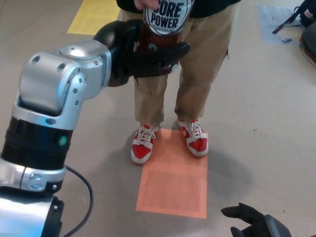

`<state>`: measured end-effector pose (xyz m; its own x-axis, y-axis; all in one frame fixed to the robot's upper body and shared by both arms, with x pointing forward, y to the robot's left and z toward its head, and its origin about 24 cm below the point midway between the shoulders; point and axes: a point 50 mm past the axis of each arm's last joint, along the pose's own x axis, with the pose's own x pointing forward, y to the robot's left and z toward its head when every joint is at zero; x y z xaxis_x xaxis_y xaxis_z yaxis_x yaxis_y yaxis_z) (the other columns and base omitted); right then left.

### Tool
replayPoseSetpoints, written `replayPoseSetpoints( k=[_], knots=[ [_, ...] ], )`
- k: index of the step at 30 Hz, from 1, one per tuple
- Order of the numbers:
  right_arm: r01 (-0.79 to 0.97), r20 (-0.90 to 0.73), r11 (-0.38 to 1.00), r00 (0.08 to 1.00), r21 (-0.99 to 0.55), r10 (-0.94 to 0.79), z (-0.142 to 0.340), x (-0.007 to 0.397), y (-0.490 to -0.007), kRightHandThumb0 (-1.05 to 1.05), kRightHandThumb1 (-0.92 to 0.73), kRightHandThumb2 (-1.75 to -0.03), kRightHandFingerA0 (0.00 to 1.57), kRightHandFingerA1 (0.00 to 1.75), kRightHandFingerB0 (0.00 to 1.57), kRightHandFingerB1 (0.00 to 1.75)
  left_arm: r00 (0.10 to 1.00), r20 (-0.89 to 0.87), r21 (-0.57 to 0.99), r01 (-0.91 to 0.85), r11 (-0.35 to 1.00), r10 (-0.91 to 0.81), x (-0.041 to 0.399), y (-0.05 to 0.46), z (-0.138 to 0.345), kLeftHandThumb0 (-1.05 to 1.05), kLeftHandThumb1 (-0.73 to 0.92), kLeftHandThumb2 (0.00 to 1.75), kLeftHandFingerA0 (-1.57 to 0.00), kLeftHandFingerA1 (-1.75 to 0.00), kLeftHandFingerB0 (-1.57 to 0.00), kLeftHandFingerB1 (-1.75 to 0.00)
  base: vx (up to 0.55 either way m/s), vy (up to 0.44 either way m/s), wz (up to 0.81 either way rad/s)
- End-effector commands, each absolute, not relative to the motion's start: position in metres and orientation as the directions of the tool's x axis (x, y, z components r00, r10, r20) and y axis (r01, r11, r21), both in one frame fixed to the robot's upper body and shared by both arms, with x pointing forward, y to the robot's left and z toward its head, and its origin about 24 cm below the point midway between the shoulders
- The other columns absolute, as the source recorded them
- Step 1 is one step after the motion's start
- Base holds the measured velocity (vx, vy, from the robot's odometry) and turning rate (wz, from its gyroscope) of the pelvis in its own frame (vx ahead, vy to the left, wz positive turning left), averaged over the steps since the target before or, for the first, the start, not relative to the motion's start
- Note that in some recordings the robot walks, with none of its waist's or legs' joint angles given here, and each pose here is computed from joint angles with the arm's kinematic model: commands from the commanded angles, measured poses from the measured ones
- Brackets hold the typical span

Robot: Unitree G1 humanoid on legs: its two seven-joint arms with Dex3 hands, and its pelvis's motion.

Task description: The robot recieved a bottle of protein shake from a person using its left hand and then shake the protein up and down 2 two times and hand it back to the person

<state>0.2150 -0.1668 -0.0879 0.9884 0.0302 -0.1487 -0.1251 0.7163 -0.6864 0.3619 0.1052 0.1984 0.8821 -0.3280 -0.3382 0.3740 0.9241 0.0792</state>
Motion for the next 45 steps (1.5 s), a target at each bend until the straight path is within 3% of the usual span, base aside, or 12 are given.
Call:
replayPoseSetpoints(
  k=[1, 3, 4, 6, 7, 9, 11, 14, 22, 31, 39, 45],
  knots=[
    [-0.135, -0.169, 0.724, 0.985, -0.677, 0.026, -0.09, 0.212, -0.17, -0.22, -0.78, -0.68, 0.96, 0.57, 0.67, 0.51, 0.948, -0.232, 0.182, 0.262, 0.948, -0.218, 0.372, 0.12, 0.197, -0.72, 0.41, 0.74, 0.0, 0.0, 0.0, 0.0, 0.0, 0.0, 0.0],
    [-0.134, -0.167, 0.727, 0.986, -0.674, 0.026, -0.09, 0.212, -0.17, -0.23, -0.78, -0.68, 0.97, 0.59, 0.67, 0.52, 0.955, -0.217, 0.189, 0.246, 0.951, -0.204, 0.373, 0.121, 0.197, -0.73, 0.51, 0.56, 0.0, 0.0, 0.0, 0.0, 0.0, 0.0, 0.0],
    [-0.131, -0.167, 0.727, 0.986, -0.674, 0.023, -0.089, 0.213, -0.171, -0.23, -0.78, -0.69, 0.96, 0.59, 0.67, 0.52, 0.967, -0.171, 0.205, 0.22, 0.954, -0.187, 0.374, 0.12, 0.198, -0.73, 0.44, 0.8, 0.0, -0.03, 0.0, 0.0, 0.0, 0.0, 0.0],
    [-0.127, -0.166, 0.729, 0.986, -0.673, 0.019, -0.089, 0.214, -0.171, -0.21, -0.77, -0.69, 0.97, 0.59, 0.68, 0.52, 0.978, -0.117, 0.213, 0.193, 0.958, -0.171, 0.373, 0.118, 0.199, -0.73, 0.48, 0.83, 0.0, -0.08, 0.0, -0.06, 0.0, 0.0, 0.0],
    [-0.127, -0.158, 0.731, 0.987, -0.671, 0.026, -0.088, 0.214, -0.171, -0.19, -0.76, -0.7, 0.98, 0.61, 0.68, 0.53, 0.991, -0.03, 0.289, 0.135, 0.948, -0.132, 0.369, 0.116, 0.201, -0.55, 0.66, 0.87, -0.44, -0.54, -0.05, -0.24, 0.0, 0.0, 0.0],
    [-0.135, -0.161, 0.728, 0.986, -0.672, 0.034, -0.088, 0.215, -0.171, -0.21, -0.78, -0.7, 0.97, 0.6, 0.67, 0.53, 0.989, 0.07, 0.281, 0.103, 0.954, -0.127, 0.366, 0.114, 0.203, -0.34, 0.86, 0.67, -0.52, -0.42, -0.17, -0.28, 0.0, 0.0, 0.0],
    [-0.135, -0.17, 0.738, 0.985, -0.661, 0.027, -0.088, 0.215, -0.171, -0.21, -0.78, -0.69, 0.97, 0.6, 0.67, 0.52, 0.985, 0.113, 0.268, 0.098, 0.959, -0.132, 0.364, 0.113, 0.203, -0.16, 0.84, 0.67, -1.33, -0.83, -0.72, -0.46, 0.0, 0.0, 0.0],
    [-0.133, -0.166, 0.736, 0.986, -0.663, 0.028, -0.088, 0.215, -0.171, -0.22, -0.79, -0.69, 0.97, 0.6, 0.68, 0.52, 0.981, 0.142, 0.293, 0.083, 0.953, -0.129, 0.362, 0.113, 0.203, -0.14, 0.8, 0.7, -1.21, -1.07, -0.9, -0.66, 0.0, 0.0, 0.0],
    [-0.143, -0.182, 0.747, 0.983, -0.649, 0.031, -0.087, 0.217, -0.172, -0.23, -0.78, -0.69, 0.98, 0.6, 0.67, 0.51, 0.973, 0.14, 0.349, 0.124, 0.929, -0.183, 0.358, 0.11, 0.2, -0.17, 0.79, 0.7, -1.07, -1.29, -0.76, -1.08, 0.0, 0.0, 0.0],
    [-0.134, -0.178, 0.762, 0.984, -0.634, 0.026, -0.084, 0.223, -0.171, -0.25, -0.81, -0.68, 0.97, 0.6, 0.67, 0.51, 0.97, 0.076, 0.309, 0.197, 0.93, -0.231, 0.352, 0.112, 0.171, -0.15, 0.8, 0.72, -1.0, -1.23, -0.72, -1.14, 0.0, 0.0, 0.0],
    [-0.143, -0.177, 0.768, 0.983, -0.624, 0.038, -0.083, 0.224, -0.172, -0.23, -0.81, -0.7, 0.97, 0.62, 0.65, 0.53, 0.97, -0.096, 0.234, 0.242, 0.942, -0.225, 0.327, 0.114, 0.105, -0.2, 0.83, 0.69, -1.05, -1.36, -0.68, -1.15, 0.0, 0.0, 0.0],
    [-0.125, -0.161, 0.772, 0.987, -0.623, 0.031, -0.08, 0.227, -0.173, -0.22, -0.77, -0.71, 0.98, 0.63, 0.67, 0.54, 0.94, -0.235, 0.076, 0.27, 0.96, -0.246, 0.31, 0.118, 0.067, -0.19, 0.84, 0.73, -0.87, -1.56, -0.66, -1.15, 0.0, 0.0, 0.0]
  ],
)
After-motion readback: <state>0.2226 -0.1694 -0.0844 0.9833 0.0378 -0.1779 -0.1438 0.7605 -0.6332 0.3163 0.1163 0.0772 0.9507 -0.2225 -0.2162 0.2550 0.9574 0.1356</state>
